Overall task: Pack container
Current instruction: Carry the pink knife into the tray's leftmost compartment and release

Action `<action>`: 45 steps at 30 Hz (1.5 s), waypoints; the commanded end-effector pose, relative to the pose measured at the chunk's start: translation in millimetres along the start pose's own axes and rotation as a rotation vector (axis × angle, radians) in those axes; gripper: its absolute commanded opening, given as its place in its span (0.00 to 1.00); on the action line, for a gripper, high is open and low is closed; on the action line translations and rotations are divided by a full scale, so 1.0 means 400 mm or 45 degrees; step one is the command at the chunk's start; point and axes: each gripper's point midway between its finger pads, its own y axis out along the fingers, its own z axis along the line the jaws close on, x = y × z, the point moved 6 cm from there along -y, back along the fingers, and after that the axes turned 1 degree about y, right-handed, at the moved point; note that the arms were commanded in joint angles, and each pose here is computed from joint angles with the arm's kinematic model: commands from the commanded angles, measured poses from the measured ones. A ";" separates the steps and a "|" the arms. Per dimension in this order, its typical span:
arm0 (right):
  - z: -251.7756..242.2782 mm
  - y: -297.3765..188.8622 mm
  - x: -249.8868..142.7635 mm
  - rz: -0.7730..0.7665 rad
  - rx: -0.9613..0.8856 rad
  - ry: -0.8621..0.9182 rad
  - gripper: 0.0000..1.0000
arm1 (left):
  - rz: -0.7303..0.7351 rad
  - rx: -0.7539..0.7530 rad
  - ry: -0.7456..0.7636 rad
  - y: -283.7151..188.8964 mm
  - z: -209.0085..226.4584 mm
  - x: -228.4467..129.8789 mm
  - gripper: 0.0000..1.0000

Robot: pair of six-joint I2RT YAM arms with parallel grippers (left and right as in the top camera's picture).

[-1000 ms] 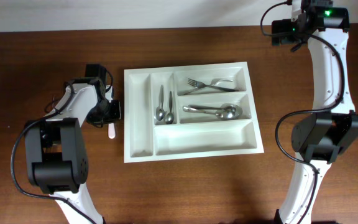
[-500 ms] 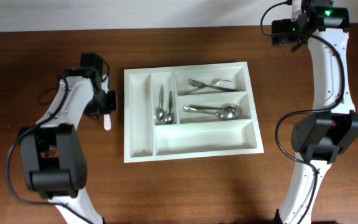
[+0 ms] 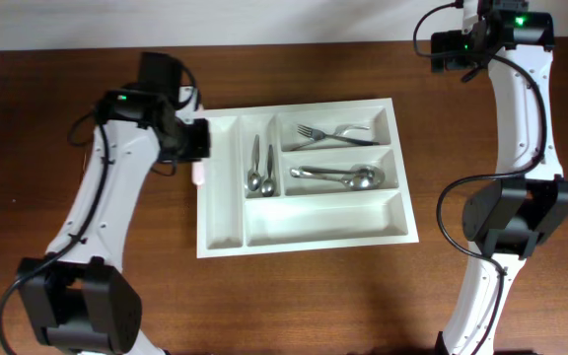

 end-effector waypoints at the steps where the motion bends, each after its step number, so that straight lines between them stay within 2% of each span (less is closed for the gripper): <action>1: -0.012 -0.018 0.010 -0.025 -0.022 0.023 0.99 | -0.003 -0.086 0.056 -0.007 -0.076 -0.008 0.02; 11: -0.012 -0.018 0.010 -0.025 -0.022 0.023 0.99 | -0.071 -0.157 0.069 0.019 -0.197 0.004 0.02; 18: -0.012 -0.018 0.010 -0.025 -0.022 0.023 0.99 | -0.002 -0.151 0.071 0.097 -0.223 0.000 0.02; 22: -0.012 -0.018 0.010 -0.025 -0.022 0.023 0.99 | 0.044 -0.131 0.066 0.142 -0.218 -0.002 0.02; 27: -0.012 -0.018 0.010 -0.025 -0.022 0.023 0.99 | 0.037 -0.070 0.047 0.143 -0.191 0.003 0.02; 32: -0.012 -0.018 0.010 -0.025 -0.022 0.023 0.99 | 0.109 0.102 -0.014 0.138 -0.104 -0.016 0.02; 37: -0.012 -0.018 0.010 -0.025 -0.022 0.023 0.99 | 0.130 0.129 -0.069 0.135 -0.046 -0.014 0.02; 45: -0.012 -0.018 0.010 -0.025 -0.022 0.023 0.99 | 0.134 0.129 -0.011 0.135 -0.036 -0.012 0.02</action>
